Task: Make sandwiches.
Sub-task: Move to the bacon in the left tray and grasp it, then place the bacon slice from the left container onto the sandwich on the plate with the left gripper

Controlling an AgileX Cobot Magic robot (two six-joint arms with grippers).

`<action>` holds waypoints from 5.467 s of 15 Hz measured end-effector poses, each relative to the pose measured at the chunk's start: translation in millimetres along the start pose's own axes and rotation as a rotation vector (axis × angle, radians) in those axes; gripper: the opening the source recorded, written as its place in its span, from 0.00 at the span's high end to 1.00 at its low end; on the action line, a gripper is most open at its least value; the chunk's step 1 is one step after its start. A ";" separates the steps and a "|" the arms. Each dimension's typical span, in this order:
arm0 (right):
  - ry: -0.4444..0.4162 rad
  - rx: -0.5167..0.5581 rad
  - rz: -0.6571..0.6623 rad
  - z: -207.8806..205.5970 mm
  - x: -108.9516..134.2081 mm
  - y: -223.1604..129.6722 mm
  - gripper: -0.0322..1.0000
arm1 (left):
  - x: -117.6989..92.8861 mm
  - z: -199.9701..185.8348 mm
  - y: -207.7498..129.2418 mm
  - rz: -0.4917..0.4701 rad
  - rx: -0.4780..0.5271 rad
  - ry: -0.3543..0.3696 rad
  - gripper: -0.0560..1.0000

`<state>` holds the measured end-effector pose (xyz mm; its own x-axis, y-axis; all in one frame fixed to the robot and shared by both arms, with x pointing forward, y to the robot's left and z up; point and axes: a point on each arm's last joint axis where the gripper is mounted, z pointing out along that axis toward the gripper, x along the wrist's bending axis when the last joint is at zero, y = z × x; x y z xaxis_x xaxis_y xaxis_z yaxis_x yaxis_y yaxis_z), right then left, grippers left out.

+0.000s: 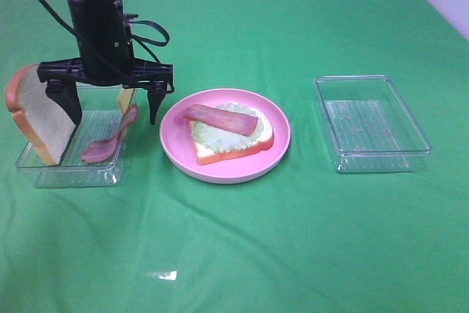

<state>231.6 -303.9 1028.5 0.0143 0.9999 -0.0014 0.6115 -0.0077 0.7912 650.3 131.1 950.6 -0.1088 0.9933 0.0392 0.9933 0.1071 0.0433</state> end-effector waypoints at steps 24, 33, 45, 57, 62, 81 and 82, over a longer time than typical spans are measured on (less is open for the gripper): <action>0.000 0.000 0.000 0.0 0.0 0.0 0.04 | -1.9 16.1 2.7 -0.070 0.009 0.012 0.62; 0.000 0.000 0.000 0.0 0.0 0.0 0.04 | -1.9 16.1 2.8 -0.071 0.008 0.013 0.95; 0.000 0.000 0.000 0.0 0.0 0.0 0.04 | -2.7 7.1 0.3 -0.029 0.012 -0.011 0.95; 0.000 0.000 0.000 0.0 0.0 0.0 0.04 | -26.9 -73.6 -18.6 0.012 0.032 -0.445 0.95; 0.000 0.000 0.000 0.0 0.0 0.0 0.04 | -45.3 -99.9 -15.3 0.132 -0.039 -0.688 0.95; 0.000 0.000 0.000 0.0 0.0 0.0 0.04 | -65.1 17.8 9.2 0.358 -0.017 -0.629 0.95; 0.000 0.000 0.000 0.0 0.0 0.0 0.04 | -61.0 20.0 12.2 0.371 -0.040 -0.586 0.95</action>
<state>231.6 -303.9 1028.5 0.0143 0.9999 -0.0014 0.6115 -0.0077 0.7912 669.8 72.7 928.7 0.2877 0.8251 -0.4863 0.9574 -0.2343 0.1688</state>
